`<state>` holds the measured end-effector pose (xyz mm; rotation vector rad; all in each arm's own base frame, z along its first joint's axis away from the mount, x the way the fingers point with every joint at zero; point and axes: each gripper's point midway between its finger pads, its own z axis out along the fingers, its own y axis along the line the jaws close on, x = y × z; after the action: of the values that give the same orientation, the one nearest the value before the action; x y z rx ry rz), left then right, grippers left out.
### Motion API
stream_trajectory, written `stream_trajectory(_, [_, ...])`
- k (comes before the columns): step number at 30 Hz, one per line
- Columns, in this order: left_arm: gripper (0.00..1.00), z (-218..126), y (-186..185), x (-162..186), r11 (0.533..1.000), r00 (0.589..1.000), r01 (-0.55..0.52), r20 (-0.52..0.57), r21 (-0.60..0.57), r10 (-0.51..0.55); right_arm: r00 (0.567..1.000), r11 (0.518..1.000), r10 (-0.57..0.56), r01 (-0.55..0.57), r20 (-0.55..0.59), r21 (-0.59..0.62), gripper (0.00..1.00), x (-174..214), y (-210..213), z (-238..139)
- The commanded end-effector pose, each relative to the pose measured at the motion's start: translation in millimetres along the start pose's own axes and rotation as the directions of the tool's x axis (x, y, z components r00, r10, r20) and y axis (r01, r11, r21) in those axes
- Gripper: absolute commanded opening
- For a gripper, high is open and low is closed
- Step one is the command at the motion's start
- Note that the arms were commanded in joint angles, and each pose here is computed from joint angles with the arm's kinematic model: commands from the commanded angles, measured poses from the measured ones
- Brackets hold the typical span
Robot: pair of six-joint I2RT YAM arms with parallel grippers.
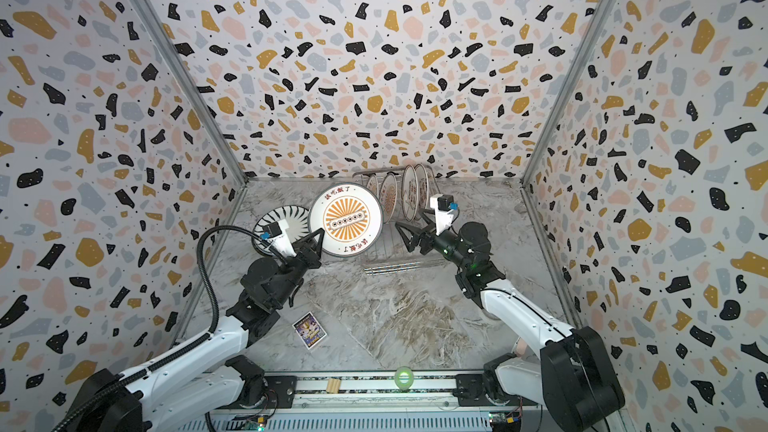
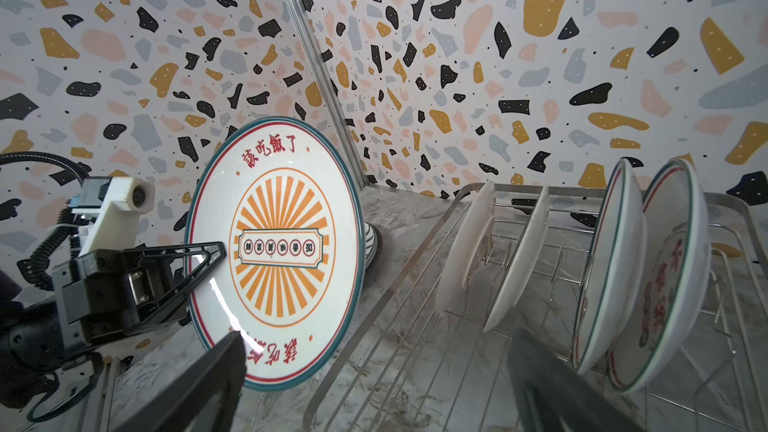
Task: Unload the plates from the dish rack
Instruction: 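Grasp the sunburst plate rim with the left gripper while the right gripper releases, then lower the sunburst plate onto the table with left gripper while right withdraws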
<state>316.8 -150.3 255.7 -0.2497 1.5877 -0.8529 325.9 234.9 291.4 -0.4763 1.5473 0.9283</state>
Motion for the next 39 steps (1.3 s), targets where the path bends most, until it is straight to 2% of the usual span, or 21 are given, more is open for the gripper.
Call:
stream_trajectory(1, [0.00, -10, -2, -28, 0.996, 0.991, 0.087, 0.104, 0.032, -0.090, 0.990, 0.994, -0.100, 0.103, 0.095, -0.025, 0.99, -34, 22, 5])
stream_trajectory(4, [0.00, -18, 17, -33, 0.991, 0.982, 0.130, 0.139, -0.023, -0.125, 0.984, 0.987, -0.160, 0.160, 0.073, 0.003, 0.99, -33, 32, 17])
stream_trajectory(7, [0.00, -27, 51, -34, 0.966, 0.961, 0.222, 0.195, -0.135, -0.194, 0.978, 0.979, -0.203, 0.202, 0.049, 0.036, 0.99, -33, 37, 30])
stream_trajectory(9, [0.00, -29, 62, -30, 0.948, 0.950, 0.278, 0.189, -0.154, -0.248, 0.978, 0.978, -0.206, 0.206, 0.020, 0.023, 0.99, -31, 41, 42])
stream_trajectory(16, [0.00, -31, 86, -10, 0.903, 0.937, 0.346, 0.147, -0.256, -0.317, 0.969, 0.973, -0.229, 0.224, -0.091, -0.063, 0.99, -17, 60, 82])
stream_trajectory(18, [0.00, -32, 89, -8, 0.898, 0.938, 0.343, 0.138, -0.274, -0.317, 0.956, 0.963, -0.263, 0.252, -0.128, -0.094, 0.99, -6, 70, 93])
stream_trajectory(22, [0.00, -38, 107, 2, 0.863, 0.952, 0.302, 0.083, -0.405, -0.295, 0.932, 0.952, -0.297, 0.272, -0.208, -0.140, 0.99, 15, 81, 109])
stream_trajectory(25, [0.00, -43, 113, 13, 0.860, 0.947, 0.313, 0.069, -0.404, -0.313, 0.924, 0.951, -0.297, 0.265, -0.242, -0.157, 0.99, 22, 83, 119])
stream_trajectory(31, [0.00, -59, 134, 30, 0.828, 0.958, 0.269, 0.045, -0.491, -0.285, 0.892, 0.942, -0.323, 0.273, -0.316, -0.195, 0.99, 38, 91, 133])
stream_trajectory(34, [0.00, -57, 136, 47, 0.840, 0.952, 0.266, -0.010, -0.472, -0.306, 0.871, 0.936, -0.344, 0.288, -0.351, -0.202, 0.99, 48, 92, 135])
stream_trajectory(39, [0.00, -54, 136, 60, 0.855, 0.949, 0.247, -0.065, -0.456, -0.309, 0.866, 0.936, -0.350, 0.306, -0.356, -0.174, 0.99, 48, 86, 133])
